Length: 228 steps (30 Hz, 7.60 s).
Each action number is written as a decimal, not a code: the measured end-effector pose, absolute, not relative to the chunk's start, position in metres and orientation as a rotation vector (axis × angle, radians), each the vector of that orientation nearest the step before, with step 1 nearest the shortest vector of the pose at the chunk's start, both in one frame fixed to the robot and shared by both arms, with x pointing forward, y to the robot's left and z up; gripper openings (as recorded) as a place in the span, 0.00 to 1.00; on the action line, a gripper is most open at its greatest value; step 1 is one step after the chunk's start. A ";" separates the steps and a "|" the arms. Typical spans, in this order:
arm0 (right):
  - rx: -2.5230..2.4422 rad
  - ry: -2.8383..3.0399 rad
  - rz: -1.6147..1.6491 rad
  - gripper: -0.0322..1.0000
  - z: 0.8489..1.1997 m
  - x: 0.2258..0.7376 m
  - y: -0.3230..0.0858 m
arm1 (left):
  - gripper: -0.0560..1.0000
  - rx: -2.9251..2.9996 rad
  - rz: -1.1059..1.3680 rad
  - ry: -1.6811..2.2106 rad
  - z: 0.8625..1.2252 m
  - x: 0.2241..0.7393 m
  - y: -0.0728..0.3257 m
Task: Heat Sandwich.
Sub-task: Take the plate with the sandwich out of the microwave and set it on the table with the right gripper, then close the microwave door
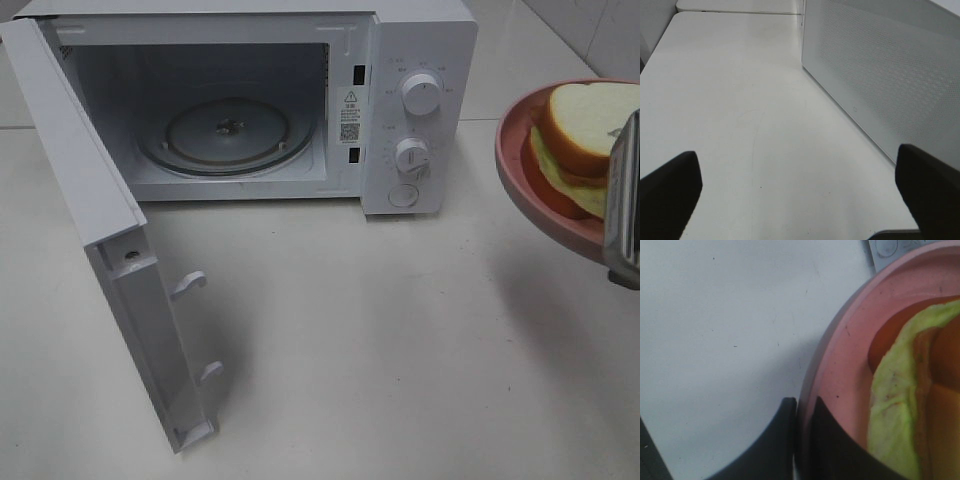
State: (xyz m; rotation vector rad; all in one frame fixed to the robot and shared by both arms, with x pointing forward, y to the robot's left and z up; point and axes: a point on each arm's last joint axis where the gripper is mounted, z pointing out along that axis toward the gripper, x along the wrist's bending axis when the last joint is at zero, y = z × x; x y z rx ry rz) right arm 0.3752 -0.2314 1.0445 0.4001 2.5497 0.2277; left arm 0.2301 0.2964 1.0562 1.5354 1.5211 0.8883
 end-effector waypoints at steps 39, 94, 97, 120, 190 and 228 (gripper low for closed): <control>1.345 2.229 0.173 0.07 1.035 0.384 -0.244 | 0.98 1.535 0.888 1.521 1.056 0.230 0.296; 1.598 1.976 -0.001 0.07 0.922 0.465 -0.204 | 0.98 1.535 0.888 1.521 1.056 0.230 0.296; 1.592 1.975 -0.002 0.07 0.914 0.468 -0.203 | 0.98 1.535 0.888 1.521 1.056 0.230 0.296; 1.568 2.038 -0.089 0.12 0.872 0.481 -0.209 | 0.98 1.535 0.888 1.521 1.056 0.230 0.296; 1.422 2.276 0.520 0.77 1.064 0.326 -0.266 | 0.98 1.535 0.888 1.521 1.056 0.230 0.296; 1.586 1.610 0.847 0.77 1.052 0.232 -0.310 | 0.98 1.535 0.888 1.521 1.056 0.230 0.296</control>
